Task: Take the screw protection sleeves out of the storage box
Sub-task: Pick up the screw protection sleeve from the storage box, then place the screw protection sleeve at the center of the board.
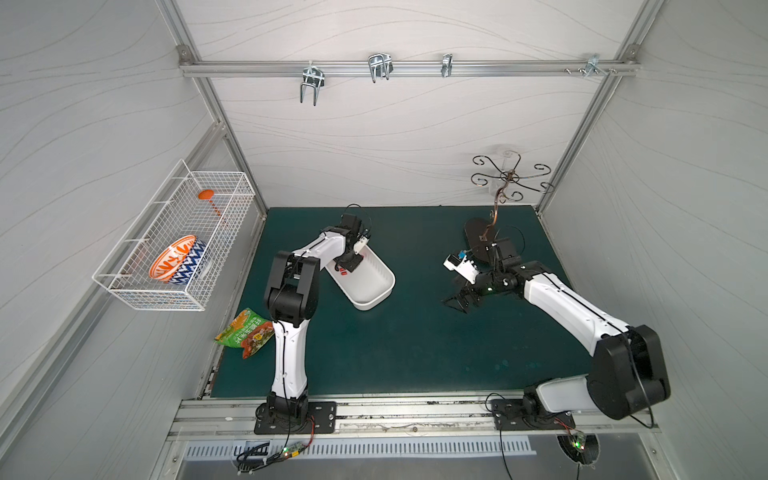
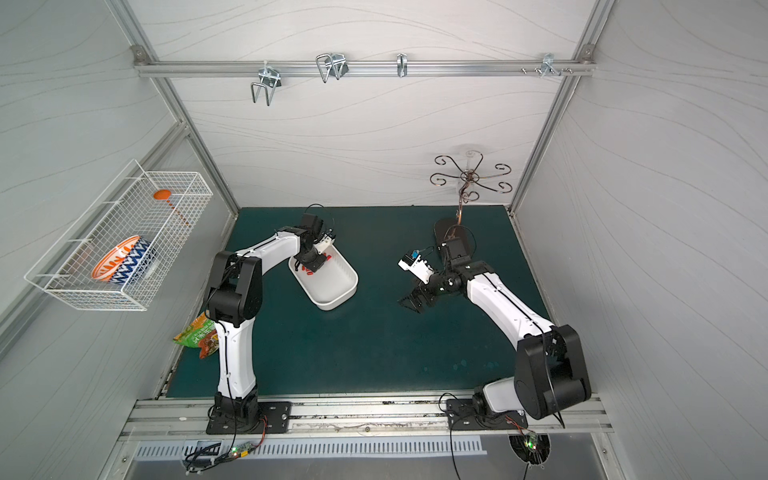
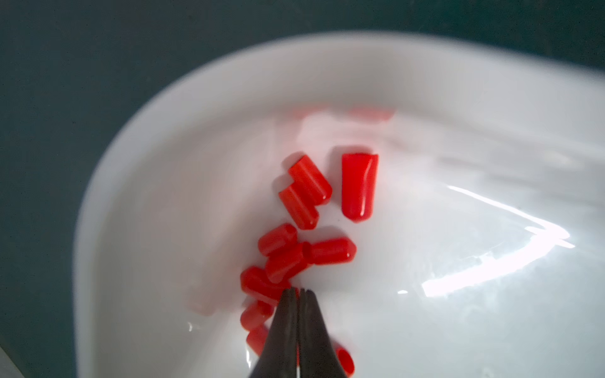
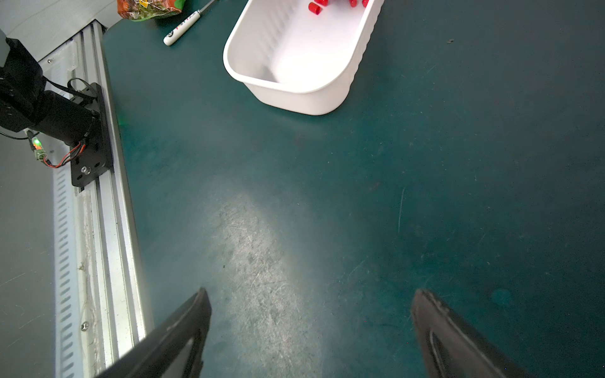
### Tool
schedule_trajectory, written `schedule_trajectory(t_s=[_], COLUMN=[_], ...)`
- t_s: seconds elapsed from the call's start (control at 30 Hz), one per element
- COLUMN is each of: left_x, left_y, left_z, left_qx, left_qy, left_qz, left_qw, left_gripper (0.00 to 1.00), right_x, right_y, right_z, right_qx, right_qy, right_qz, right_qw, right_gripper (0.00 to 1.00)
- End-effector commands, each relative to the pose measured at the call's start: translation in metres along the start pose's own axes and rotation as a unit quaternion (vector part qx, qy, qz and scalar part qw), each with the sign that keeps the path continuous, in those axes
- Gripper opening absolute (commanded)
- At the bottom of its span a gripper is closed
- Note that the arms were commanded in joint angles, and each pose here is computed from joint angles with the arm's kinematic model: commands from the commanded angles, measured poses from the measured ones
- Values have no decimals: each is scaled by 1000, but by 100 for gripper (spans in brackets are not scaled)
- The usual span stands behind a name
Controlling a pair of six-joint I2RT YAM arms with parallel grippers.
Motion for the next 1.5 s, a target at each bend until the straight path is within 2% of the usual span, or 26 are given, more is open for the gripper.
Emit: schedule_trajectory(t_s=[0.0,0.53,0.93,1.1,1.3,1.47], left_x=[6,-11,-12,0,26,62], left_y=[5,-25,-47,-62,-105,-150], left_z=[26,92,128,149,174,171], left_qx=[-3,-95,-154,-162,-202,-243], left_qy=[-31,-96,-129,-132,-152,-160], left_qz=[4,14,-4,-47,-110,-152], left_qw=[1000,991,980,977,961,945], left_gripper=[0,0,0,0,0,0], right_x=[4,1,41,38,35,30], right_y=[3,-4,-15,-20,-28,-34], right_z=[1,5,12,8,27,45], right_qx=[8,-17,11,5,-21,-38], right_qy=[1,3,-10,-29,-51,-47], right_qz=[8,14,21,25,-7,-54], right_qw=[1000,1000,1000,999,998,997], right_gripper=[99,99,99,99,99,99])
Point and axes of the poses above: each gripper's point midway between its finger pads, its own z axis back along the fingers, its own y axis along the line the jaws close on, x = y × z, the point moved 4 cm from there along z, back along the fingers, and after that the axes turned 2 degrees about -z, right-handed, at the moved point
